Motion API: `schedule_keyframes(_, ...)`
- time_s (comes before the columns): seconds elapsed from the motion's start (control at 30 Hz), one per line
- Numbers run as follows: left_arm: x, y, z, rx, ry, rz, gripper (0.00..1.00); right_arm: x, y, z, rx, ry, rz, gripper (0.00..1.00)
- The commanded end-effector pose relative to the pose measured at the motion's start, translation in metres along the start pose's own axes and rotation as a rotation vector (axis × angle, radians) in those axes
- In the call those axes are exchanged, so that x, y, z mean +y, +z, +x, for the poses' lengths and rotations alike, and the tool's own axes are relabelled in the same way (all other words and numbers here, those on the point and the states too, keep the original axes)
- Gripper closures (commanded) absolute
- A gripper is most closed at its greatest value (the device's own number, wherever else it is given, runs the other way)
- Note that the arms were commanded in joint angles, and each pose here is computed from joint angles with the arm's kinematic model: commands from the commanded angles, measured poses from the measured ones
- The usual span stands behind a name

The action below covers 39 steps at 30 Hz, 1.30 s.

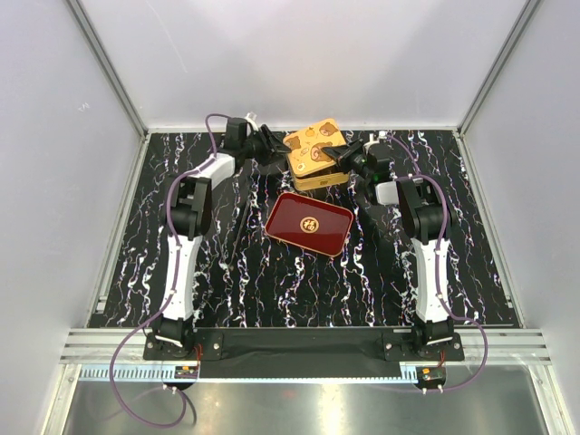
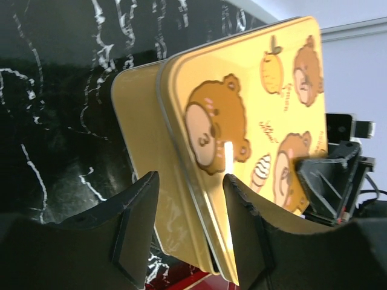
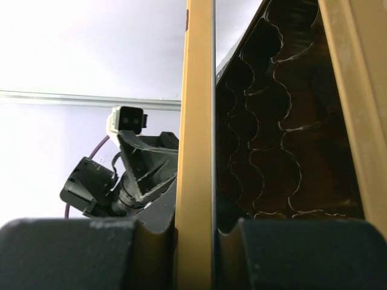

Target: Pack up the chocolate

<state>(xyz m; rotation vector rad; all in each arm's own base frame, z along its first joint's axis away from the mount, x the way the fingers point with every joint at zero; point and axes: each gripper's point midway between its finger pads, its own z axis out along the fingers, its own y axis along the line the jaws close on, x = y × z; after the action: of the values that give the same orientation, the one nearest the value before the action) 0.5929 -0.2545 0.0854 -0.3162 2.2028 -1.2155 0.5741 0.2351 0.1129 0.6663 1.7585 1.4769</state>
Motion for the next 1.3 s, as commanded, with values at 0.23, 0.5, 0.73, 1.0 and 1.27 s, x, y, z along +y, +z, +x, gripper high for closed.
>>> schedule_keyframes(0.23,-0.011,0.012,0.000,0.004,0.003,0.076,0.51,0.002,-0.001,0.000,-0.015,-0.019,-0.023,0.95)
schedule_keyframes(0.5,-0.007,0.015,0.003,0.012,-0.011,0.066,0.55,0.001,-0.006,-0.005,-0.015,-0.037,0.005,0.67)
schedule_keyframes(0.73,-0.005,0.015,0.002,0.012,-0.010,0.052,0.56,-0.004,-0.016,-0.015,-0.032,-0.049,0.046,0.57)
schedule_keyframes(1.0,-0.003,0.016,0.001,0.012,-0.010,0.042,0.56,-0.009,-0.031,-0.034,-0.061,-0.042,0.076,0.55)
schedule_keyframes(1.27,-0.001,0.016,0.002,0.015,-0.008,0.033,0.56,-0.013,-0.047,-0.045,-0.078,-0.040,0.118,0.54)
